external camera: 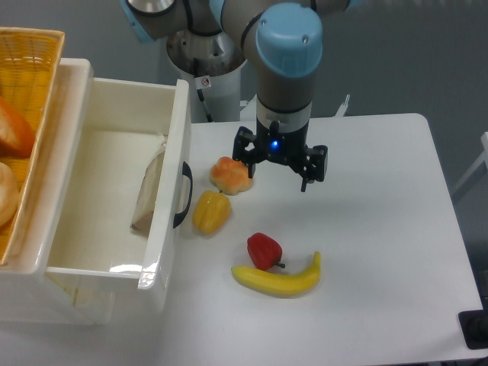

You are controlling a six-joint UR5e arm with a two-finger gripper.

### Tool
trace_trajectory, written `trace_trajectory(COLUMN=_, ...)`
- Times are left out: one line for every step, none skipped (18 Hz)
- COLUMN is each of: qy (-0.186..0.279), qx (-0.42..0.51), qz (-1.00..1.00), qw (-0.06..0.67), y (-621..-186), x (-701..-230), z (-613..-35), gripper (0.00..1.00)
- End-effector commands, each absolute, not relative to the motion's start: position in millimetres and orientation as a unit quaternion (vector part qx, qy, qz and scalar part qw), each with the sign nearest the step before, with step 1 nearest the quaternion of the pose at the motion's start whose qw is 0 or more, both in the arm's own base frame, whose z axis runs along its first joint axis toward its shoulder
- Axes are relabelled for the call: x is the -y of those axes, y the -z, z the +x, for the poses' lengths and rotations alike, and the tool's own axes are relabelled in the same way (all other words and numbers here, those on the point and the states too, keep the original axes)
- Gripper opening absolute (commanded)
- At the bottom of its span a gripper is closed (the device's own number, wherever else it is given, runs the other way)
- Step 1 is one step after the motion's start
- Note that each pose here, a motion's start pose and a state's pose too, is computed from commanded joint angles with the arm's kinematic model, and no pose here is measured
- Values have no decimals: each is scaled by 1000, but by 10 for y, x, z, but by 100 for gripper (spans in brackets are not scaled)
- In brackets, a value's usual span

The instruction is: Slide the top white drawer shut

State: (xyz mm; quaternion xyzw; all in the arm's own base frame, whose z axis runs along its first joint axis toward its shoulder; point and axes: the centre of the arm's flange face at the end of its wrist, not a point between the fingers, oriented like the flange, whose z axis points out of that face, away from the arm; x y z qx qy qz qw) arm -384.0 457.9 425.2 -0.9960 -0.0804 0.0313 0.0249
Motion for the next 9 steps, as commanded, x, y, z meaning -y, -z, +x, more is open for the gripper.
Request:
trace_trajectory(qy=-34, qx=81, qz=-996, qw=20, y=-4236, x=-4572, z=-3847, gripper=100)
trace_trajectory(qy=-38, qx=84, qz=-996, qw=15, y=-4236, x=-4562, z=-3855, gripper=100)
trace_trajectory(qy=-41, qx=92, qz=-995, qw=11, y=-4225, x=-4568, z=-3868, gripper=100)
trace_trajectory(qy=-40, qx=106, qz=-994, qw=6, y=-4182, x=-4572, z=-3883, gripper=100)
trace_trajectory(qy=-42, qx=115, qz=-992, qw=2, y=-4167, x=-4561, z=-3884, gripper=100)
trace_trajectory(qy=-44, qx=116, qz=-992, qw=-1, y=-4159, x=-4558, z=-3892, gripper=100)
trace_trajectory(qy=-44, qx=117, qz=-992, qw=-2, y=-4153, x=-4551, z=-3886, gripper=100)
trace_trajectory(qy=-44, qx=119, qz=-992, qw=-4, y=-4130, x=-4544, z=-3882, gripper=100)
trace_trajectory(qy=-45, qx=124, qz=-991, qw=-9, y=-4108, x=-4538, z=-3874, gripper=100)
